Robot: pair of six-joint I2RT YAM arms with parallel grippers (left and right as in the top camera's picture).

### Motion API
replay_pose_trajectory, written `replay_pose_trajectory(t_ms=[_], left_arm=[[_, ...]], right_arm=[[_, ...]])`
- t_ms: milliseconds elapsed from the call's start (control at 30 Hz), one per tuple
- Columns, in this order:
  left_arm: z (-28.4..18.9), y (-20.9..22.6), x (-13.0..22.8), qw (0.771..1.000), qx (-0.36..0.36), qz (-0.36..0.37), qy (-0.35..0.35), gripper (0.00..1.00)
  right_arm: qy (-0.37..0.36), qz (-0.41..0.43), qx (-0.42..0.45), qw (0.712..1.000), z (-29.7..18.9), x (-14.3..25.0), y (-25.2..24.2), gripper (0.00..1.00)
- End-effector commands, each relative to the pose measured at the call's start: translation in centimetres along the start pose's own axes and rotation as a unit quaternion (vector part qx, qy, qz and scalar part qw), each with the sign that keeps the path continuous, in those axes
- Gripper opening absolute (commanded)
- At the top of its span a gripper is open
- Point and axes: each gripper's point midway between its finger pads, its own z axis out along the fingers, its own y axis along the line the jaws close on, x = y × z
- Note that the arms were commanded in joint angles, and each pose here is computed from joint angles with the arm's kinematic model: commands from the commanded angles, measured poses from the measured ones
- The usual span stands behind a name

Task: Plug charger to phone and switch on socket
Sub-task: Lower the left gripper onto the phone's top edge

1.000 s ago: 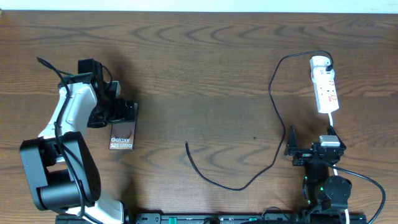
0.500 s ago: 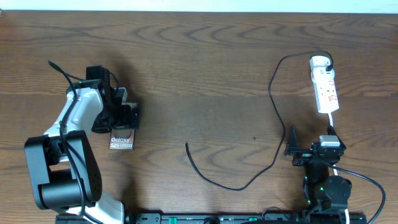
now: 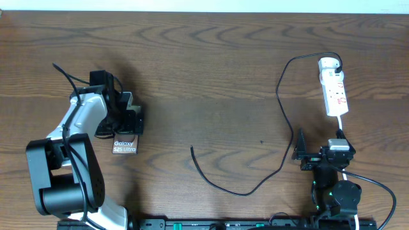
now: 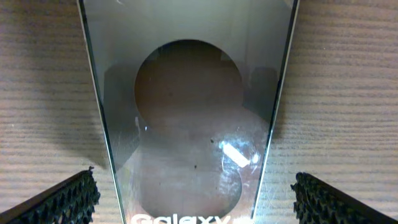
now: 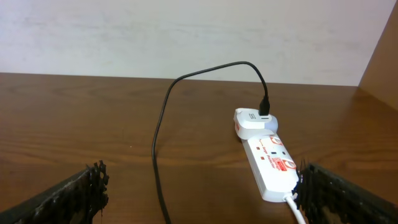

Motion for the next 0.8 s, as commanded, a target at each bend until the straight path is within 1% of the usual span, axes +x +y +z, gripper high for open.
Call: replay_pose_trajectory(t_ms=[0,167,367,767], left_arm=[[0.2,0.2,0.1,1.0,-0.007,0.01,-0.001,0.98],[0.2,0.3,-0.2,1.0,-0.011,0.012,-0.006,0.98],[0.2,1.7,-0.4,0.999,-0.05,0.011,-0.008,0.98],[0.8,1.3,-0.3,0.999,-0.046,0.015,-0.011,0.98]], right_arm=[[0.001,-0.004,0.002,1.0,0.0,0.1,-0.1,0.99],[0.001,-0.004,0.002,1.0,0.0,0.1,-0.1,0.99],[0.001,-0.004,0.002,1.0,0.0,0.1,-0.1,0.99],[0.001,-0.004,0.002,1.0,0.0,0.1,-0.1,0.99]])
